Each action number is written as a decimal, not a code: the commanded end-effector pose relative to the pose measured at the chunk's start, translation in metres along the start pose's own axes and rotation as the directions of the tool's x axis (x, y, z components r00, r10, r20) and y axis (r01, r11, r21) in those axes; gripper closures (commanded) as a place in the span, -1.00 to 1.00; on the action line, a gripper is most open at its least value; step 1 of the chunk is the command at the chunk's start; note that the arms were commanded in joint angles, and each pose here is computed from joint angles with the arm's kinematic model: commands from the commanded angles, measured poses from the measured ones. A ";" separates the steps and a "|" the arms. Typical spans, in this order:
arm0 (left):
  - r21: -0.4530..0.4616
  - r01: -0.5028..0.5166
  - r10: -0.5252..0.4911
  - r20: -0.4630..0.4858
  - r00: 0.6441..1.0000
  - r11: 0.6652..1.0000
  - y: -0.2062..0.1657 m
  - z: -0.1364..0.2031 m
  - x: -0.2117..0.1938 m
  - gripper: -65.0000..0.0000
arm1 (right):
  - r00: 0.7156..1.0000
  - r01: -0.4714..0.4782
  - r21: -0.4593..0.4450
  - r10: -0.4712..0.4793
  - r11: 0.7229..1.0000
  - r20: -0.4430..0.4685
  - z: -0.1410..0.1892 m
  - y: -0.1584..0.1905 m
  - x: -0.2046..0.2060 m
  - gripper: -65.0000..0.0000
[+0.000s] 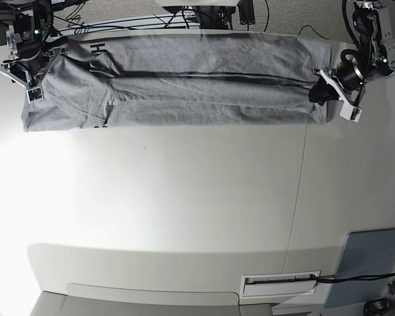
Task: Fold the T-shirt properly
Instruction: 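Lower the folded shirt onto the table and open both grippers, then move the left gripper from the strip's end to its middle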
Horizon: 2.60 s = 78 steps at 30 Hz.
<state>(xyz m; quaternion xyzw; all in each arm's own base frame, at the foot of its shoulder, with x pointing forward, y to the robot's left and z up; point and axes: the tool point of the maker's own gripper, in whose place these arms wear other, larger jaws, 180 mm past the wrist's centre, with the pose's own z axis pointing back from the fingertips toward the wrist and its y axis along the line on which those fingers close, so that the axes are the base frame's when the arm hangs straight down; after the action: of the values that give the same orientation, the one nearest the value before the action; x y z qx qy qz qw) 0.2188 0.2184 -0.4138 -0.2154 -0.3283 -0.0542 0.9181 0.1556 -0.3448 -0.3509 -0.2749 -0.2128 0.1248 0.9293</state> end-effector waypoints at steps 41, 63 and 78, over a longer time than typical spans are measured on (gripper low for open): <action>0.119 -0.174 0.155 0.154 0.976 0.978 0.040 0.045 0.017 -0.07 | 0.997 -0.001 -0.036 0.004 0.999 0.075 0.003 -0.012 0.018 0.53; -0.042 -0.306 0.307 0.028 0.951 0.951 0.023 0.031 -0.034 0.38 | 0.996 -0.002 -0.036 0.005 0.999 0.094 0.003 -0.012 0.022 0.53; 0.207 -0.151 0.140 0.066 0.988 0.967 0.072 0.059 0.005 1.00 | 0.991 0.010 -0.045 -0.004 0.999 0.136 0.003 -0.015 0.034 0.53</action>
<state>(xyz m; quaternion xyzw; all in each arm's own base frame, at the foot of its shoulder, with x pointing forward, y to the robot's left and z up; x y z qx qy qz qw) 0.1970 0.3076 -0.4082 -0.1389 -0.3178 0.0640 0.9357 0.1775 -0.3399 -0.3409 -0.2722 -0.2610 0.1310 0.9169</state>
